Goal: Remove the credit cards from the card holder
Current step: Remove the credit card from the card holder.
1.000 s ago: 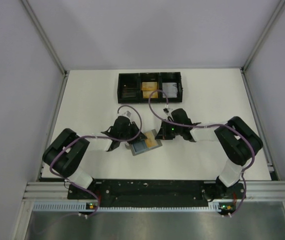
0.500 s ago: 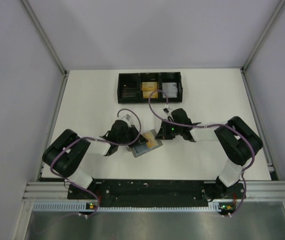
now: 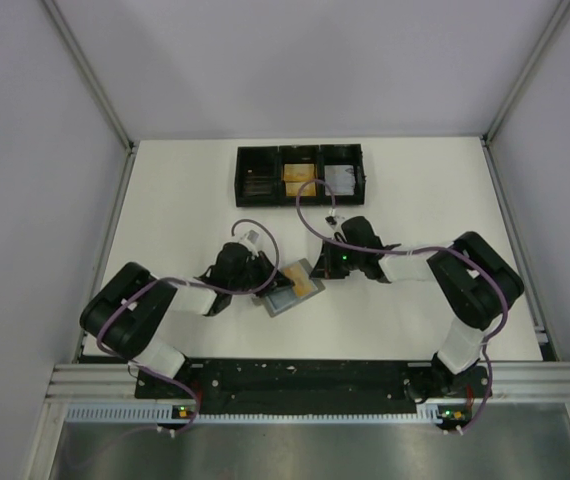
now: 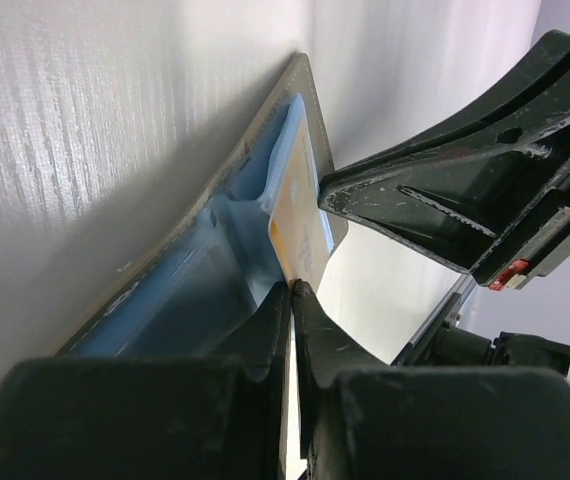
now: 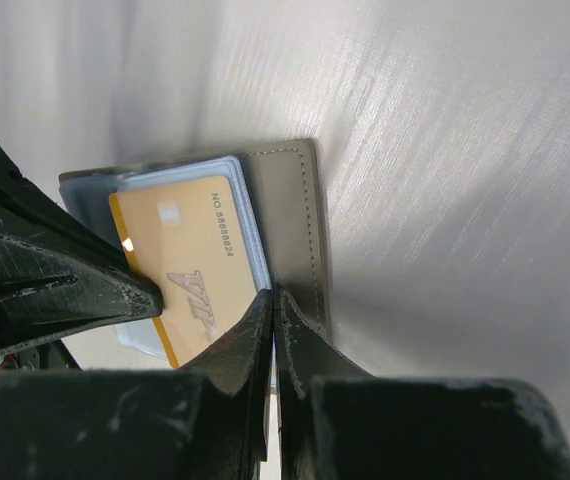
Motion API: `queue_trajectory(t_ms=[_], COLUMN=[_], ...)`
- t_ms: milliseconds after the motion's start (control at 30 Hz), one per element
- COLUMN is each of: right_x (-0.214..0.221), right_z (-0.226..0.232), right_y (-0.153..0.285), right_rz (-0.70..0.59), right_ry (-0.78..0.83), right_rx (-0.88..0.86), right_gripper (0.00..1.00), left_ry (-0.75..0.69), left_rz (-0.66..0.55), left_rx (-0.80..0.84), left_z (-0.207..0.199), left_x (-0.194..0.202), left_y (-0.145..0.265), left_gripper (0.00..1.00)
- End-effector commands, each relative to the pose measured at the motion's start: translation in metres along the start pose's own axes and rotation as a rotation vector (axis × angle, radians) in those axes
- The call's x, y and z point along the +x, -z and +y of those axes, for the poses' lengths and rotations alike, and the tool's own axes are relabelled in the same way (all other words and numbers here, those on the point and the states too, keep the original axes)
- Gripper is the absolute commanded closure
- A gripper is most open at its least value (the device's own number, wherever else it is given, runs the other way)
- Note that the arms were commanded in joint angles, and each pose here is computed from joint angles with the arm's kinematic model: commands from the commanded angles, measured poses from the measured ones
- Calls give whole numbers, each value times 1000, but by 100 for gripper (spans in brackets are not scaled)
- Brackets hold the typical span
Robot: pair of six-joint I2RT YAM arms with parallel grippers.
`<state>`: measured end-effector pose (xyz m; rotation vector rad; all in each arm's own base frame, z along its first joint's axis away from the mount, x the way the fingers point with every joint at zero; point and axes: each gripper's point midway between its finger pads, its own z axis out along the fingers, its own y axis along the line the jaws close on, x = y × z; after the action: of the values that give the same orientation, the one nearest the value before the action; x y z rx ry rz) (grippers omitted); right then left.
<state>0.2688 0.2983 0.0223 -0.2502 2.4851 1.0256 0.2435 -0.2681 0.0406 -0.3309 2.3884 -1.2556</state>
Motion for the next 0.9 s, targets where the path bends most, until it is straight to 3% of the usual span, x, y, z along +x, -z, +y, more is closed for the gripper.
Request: queue_trajectory(t_ms=[0, 667, 867], right_x=[5, 2, -14], right_z=[-16, -21, 18], right_y=[-5, -4, 11], right_rz=[19, 4, -56], right_ry=[7, 2, 72], right_rx=[70, 102, -58], right_gripper=[100, 100, 96], left_ry=[-38, -15, -29], left_rz=[-19, 23, 26], left_rx=[81, -148, -140], left_z=[-20, 25, 22], left_x=[-5, 5, 1], left_y=[8, 32, 27], left_gripper=[98, 100, 100])
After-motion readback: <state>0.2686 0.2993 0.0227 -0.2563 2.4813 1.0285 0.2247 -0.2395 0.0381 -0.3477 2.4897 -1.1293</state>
